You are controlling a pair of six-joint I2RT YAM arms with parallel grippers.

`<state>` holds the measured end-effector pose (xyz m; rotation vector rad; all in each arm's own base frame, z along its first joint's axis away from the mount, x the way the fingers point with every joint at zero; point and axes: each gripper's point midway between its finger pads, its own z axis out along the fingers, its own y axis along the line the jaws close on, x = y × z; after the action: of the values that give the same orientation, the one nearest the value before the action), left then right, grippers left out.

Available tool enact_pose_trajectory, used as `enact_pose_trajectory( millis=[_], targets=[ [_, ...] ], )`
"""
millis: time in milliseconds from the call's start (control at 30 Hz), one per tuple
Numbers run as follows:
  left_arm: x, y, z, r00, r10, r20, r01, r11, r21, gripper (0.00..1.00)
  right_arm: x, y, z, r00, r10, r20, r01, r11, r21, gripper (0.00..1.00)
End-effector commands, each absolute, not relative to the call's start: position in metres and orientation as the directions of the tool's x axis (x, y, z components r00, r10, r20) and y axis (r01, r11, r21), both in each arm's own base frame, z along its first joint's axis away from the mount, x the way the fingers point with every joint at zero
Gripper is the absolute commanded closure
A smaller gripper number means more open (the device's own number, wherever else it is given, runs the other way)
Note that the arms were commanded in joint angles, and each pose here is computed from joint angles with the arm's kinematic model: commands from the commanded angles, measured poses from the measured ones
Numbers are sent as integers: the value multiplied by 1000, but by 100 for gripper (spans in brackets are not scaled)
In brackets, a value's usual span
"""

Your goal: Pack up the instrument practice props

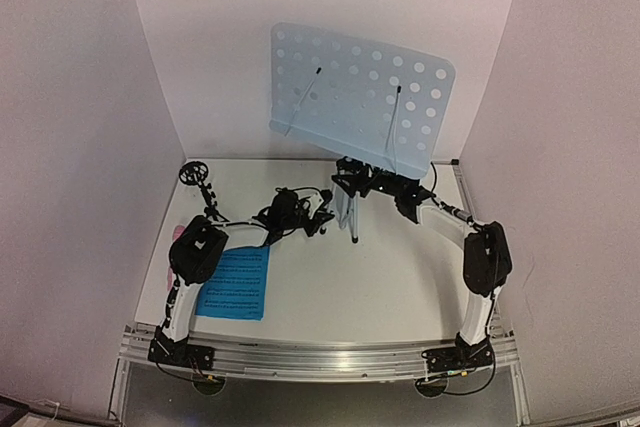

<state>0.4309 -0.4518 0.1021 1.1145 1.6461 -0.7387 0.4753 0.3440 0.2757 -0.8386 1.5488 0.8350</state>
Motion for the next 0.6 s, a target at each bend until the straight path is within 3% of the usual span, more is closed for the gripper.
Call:
enact_pose_trajectory(
  millis=[0, 133, 367, 567],
  targets=[
    [402, -503, 172, 131, 192, -973, 951, 252, 178, 100, 467, 373, 296, -22, -36, -999, -883, 469, 2, 22],
    [396, -517, 182, 156, 157, -975, 955, 228, 190, 100, 469, 371, 299, -17, 10, -1000, -873, 488, 20, 39],
    [397, -539, 185, 189, 156, -969, 956, 195, 218, 100, 470, 373, 313, 30, 60, -998, -865, 502, 4, 49],
    [394, -543, 186, 270, 180, -946, 942, 156, 299, 100, 463, 371, 326, 74, 75, -994, -868, 495, -27, 86]
  ],
)
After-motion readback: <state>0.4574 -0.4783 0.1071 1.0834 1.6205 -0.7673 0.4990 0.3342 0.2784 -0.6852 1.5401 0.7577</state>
